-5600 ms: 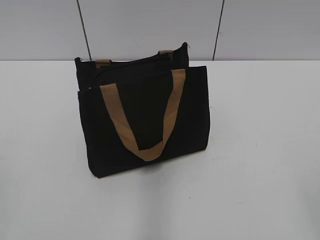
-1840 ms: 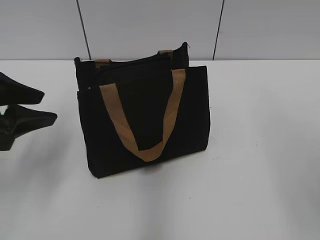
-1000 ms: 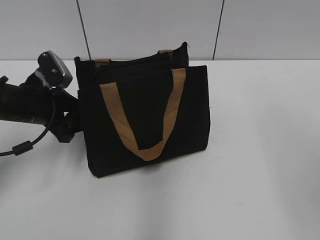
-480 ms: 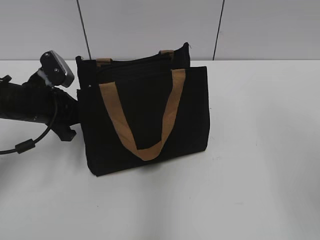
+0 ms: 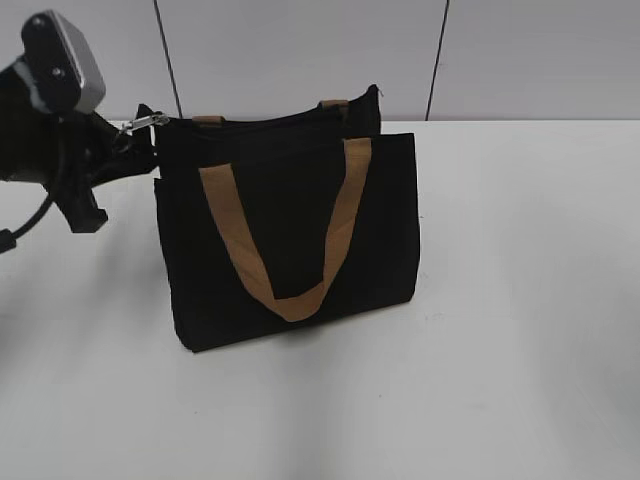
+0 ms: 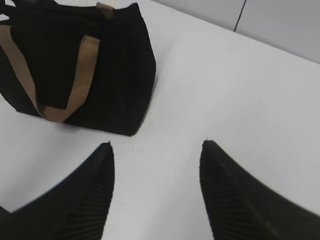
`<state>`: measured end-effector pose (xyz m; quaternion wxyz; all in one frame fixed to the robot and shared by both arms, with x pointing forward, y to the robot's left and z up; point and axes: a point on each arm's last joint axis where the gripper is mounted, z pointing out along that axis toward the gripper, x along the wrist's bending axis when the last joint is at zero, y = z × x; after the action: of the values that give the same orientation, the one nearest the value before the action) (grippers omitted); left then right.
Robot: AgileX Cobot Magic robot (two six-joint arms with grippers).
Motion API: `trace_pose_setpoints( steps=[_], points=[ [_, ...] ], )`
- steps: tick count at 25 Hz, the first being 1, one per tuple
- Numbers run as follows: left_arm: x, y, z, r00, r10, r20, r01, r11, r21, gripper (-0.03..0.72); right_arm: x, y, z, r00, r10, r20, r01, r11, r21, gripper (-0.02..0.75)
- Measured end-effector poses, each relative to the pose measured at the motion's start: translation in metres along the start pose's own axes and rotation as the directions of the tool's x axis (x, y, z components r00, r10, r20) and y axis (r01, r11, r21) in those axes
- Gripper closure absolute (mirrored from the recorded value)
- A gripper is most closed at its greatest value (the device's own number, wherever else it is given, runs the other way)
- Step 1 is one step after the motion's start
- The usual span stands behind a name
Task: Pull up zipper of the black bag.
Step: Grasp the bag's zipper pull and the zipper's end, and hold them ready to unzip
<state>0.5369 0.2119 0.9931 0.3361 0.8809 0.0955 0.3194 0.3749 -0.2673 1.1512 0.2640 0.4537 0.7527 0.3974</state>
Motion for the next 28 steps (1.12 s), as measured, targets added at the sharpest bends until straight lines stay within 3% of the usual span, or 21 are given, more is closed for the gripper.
trace_pose_setpoints(
  steps=[8,14,20,23,24,28],
  points=[
    [0.009,0.025,-0.04,0.988,0.113,-0.106,-0.117,0.993,-0.026,0.66,-0.014,0.047,0.02,0.994,-0.051,-0.092,0.049,0.998,-0.026,0.31],
    [0.011,0.032,-0.05,0.982,0.129,-0.136,-0.136,0.99,-0.04,0.66,-0.007,0.075,0.048,0.967,-0.109,-0.229,0.1,0.994,-0.049,0.311],
    [0.011,0.035,-0.054,0.99,-0.004,-0.144,-0.007,0.997,-0.071,0.66,0.037,0.103,0.09,0.897,-0.201,-0.393,0.187,0.98,-0.075,0.337],
    [0.012,0.039,-0.06,0.985,-0.095,-0.143,0.081,0.992,-0.102,0.66,0.051,0.108,0.108,0.879,-0.219,-0.423,0.203,0.976,-0.083,0.338],
    [0.011,0.04,-0.062,0.982,-0.126,-0.139,0.11,0.987,-0.114,0.66,0.067,0.11,0.128,0.862,-0.229,-0.453,0.218,0.973,-0.078,0.337],
    [0.006,0.049,-0.067,0.975,-0.212,-0.066,0.197,0.963,-0.182,0.66,0.092,0.105,0.162,0.842,-0.235,-0.486,0.237,0.97,-0.059,0.338]
  ],
)
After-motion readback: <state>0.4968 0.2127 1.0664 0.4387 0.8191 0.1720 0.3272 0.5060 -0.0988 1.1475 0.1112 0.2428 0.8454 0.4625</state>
